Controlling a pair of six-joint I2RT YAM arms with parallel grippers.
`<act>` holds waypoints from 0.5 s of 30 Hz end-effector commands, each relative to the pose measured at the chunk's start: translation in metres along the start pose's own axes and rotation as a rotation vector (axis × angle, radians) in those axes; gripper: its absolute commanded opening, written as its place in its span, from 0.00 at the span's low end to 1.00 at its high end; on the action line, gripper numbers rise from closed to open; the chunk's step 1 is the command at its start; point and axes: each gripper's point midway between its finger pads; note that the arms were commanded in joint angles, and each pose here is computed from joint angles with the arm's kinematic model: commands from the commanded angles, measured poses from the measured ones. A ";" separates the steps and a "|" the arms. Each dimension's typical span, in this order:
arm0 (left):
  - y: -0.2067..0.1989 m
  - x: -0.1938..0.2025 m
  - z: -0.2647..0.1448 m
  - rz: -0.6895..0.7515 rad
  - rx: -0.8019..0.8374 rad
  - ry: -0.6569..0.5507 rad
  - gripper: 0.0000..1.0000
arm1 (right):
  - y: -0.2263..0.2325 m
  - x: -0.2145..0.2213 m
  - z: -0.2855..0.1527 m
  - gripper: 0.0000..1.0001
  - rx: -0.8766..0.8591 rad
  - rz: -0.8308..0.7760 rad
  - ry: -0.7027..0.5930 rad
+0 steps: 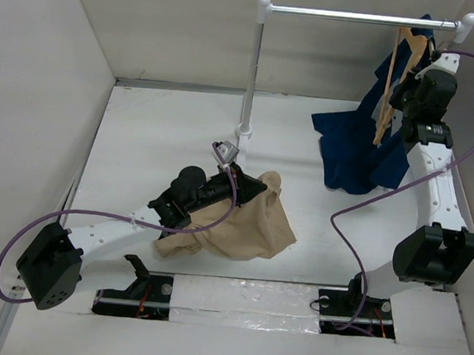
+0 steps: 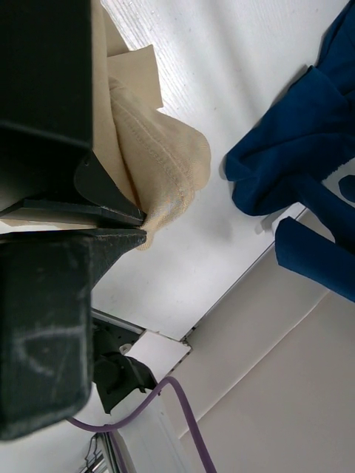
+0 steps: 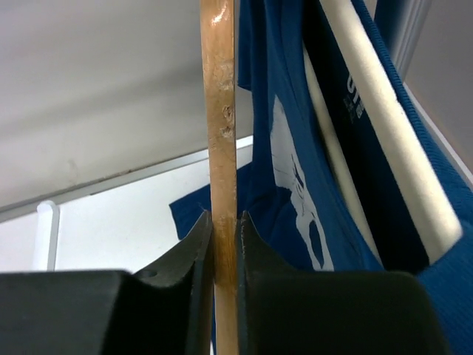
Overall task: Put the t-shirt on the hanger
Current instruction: Pick up the hanger from the clothesline.
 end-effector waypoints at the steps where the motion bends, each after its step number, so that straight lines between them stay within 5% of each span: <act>1: -0.016 -0.013 -0.003 0.035 0.061 -0.047 0.00 | 0.001 -0.025 -0.003 0.21 0.006 -0.008 -0.099; 4: -0.016 -0.013 -0.004 0.035 0.063 -0.049 0.00 | 0.001 -0.013 0.006 0.27 0.013 -0.022 -0.052; 13: -0.015 -0.014 -0.004 0.035 0.057 -0.054 0.00 | -0.001 -0.003 0.014 0.20 0.022 -0.037 -0.032; 15: -0.015 -0.014 -0.004 0.034 0.058 -0.056 0.00 | -0.002 -0.005 0.014 0.29 0.029 -0.038 -0.036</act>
Point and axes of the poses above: each gripper's point midway between its finger pads, its own z axis out along the fingers, its own y axis along the line the jaws close on, x = y × z, and after that the axes turned 10 degrees about -z, right-handed
